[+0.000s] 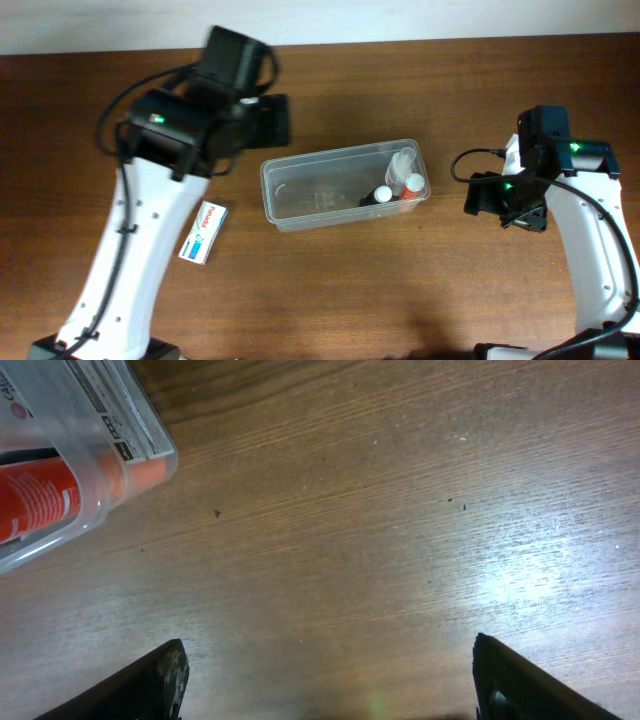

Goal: Pack container
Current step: 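Move the left gripper to the white Panadol box and grasp it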

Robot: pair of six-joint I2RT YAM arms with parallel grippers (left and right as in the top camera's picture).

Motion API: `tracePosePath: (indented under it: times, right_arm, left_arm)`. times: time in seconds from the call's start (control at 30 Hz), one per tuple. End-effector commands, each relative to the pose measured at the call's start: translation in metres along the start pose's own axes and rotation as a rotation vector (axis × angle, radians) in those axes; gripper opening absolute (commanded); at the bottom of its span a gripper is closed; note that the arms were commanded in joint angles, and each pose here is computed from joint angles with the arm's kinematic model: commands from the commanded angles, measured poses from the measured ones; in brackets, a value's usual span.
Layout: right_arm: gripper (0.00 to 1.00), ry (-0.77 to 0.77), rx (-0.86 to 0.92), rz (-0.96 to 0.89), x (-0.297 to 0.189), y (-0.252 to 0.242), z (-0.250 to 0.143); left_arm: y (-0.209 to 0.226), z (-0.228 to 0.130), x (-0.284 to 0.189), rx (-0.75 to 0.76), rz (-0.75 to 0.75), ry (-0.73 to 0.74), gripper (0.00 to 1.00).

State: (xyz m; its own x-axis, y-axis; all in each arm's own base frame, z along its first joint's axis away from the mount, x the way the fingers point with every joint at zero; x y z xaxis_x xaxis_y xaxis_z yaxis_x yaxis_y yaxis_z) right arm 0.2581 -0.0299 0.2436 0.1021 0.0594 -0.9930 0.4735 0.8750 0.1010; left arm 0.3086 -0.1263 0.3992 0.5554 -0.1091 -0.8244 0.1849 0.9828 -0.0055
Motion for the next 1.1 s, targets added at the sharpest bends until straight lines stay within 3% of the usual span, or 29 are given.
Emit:
tracePosePath:
  times: [0.0,0.2,0.5,0.53,0.7,0.9,1.07]
  right_arm:
    - [0.83,0.006,-0.007,0.008,0.001,0.000,-0.001]
    - [0.83,0.006,-0.007,0.008,0.001,0.000,-0.001]
    - [0.83,0.006,-0.007,0.008,0.001,0.000,-0.001]
    - [0.83,0.006,-0.007,0.008,0.001,0.000,-0.001]
    - [0.83,0.006,-0.007,0.008,0.001,0.000,-0.001]
    - [0.83,0.006,-0.007,0.008,0.001,0.000,-0.001]
    - [0.83,0.006,-0.007,0.008,0.001,0.000,-0.001]
  left_arm:
    - [0.050,-0.009,0.002,-0.133,0.123,0.082,0.85]
    - [0.092,-0.025,0.005,-0.260,0.197,0.187,0.86]
    - [0.101,-0.078,0.089,-0.153,0.197,0.427,0.87]
    - [0.102,-0.084,0.101,-0.130,0.170,0.439,0.92]
    - [0.099,-0.136,0.153,-0.009,0.060,0.549,0.95]
    - [0.102,-0.183,0.187,0.004,0.050,0.614,0.97]
    - [0.112,-0.194,0.201,0.040,0.033,0.627,0.99]
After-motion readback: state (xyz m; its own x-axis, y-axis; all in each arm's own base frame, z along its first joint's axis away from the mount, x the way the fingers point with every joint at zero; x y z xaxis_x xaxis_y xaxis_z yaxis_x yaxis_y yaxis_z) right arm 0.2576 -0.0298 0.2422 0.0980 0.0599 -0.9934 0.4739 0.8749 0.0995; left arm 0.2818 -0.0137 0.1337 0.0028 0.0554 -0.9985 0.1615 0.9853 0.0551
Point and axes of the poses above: each gripper's point midway between its finger pads, its own x axis out along the fingers, its own y axis along the line the jaws close on, z = x × y, the point moved 10 cm from there along -x, back along the fingers, and after that the axes turned 11 degrees about x, right-handed, at the moved point
